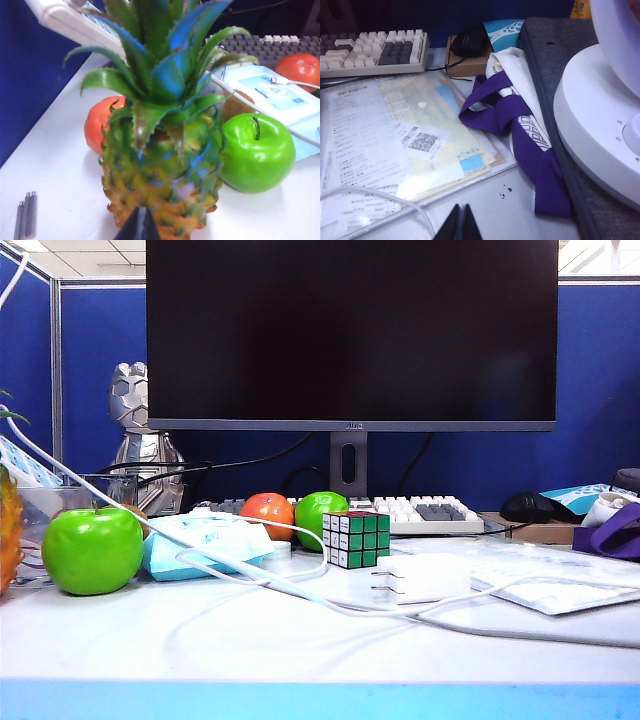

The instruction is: Pick up the Type-C charging cable and the charging base, insert one end of the Type-C charger into the corresponding slot on the base, and finally place the plugged-in charger back on the table.

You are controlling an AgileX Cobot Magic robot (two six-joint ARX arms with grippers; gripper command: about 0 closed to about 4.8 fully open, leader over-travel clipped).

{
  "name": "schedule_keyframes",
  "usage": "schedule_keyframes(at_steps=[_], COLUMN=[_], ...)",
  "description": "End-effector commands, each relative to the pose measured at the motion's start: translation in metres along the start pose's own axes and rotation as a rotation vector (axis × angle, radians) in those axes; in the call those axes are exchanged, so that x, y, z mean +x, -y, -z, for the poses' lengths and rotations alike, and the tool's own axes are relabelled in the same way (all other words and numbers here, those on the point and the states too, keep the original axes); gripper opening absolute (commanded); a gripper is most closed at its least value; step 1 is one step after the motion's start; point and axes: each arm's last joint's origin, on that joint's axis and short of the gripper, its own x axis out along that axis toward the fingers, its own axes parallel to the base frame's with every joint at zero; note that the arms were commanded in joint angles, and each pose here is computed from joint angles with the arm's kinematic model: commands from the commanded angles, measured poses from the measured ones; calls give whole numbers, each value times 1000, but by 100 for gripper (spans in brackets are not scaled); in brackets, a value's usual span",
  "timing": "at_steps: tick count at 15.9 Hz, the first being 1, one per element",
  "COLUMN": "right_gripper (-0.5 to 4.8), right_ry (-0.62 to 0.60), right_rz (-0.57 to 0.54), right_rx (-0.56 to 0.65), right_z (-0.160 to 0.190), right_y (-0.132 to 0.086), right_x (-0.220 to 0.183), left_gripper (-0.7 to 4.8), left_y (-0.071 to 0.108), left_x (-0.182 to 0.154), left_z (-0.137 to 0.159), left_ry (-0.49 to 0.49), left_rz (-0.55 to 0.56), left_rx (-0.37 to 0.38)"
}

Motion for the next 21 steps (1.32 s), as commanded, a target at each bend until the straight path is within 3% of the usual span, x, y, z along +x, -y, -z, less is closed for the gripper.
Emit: schedule_keyframes(at_steps=[1,7,11,21], right_gripper=[-1,-1,-1,-1], right_ry=[-3,5,27,287], right_rz=[-4,-4,-2,-6], right_rx=[3,18,23,61], right_z=[2,0,-7,-89], right_y=[0,0,0,1], right_x=[1,0,-2,-40], left_gripper=[-6,-6,-6,-6], left_y=[0,0,-3,-5], left_x=[0,-3,-11,-32], left_z=[2,-13,-35,-100], left_ry=[-14,78,148,276], left_rz=[3,-8,-87,-111], left_rx=[-3,-24,-34,-51])
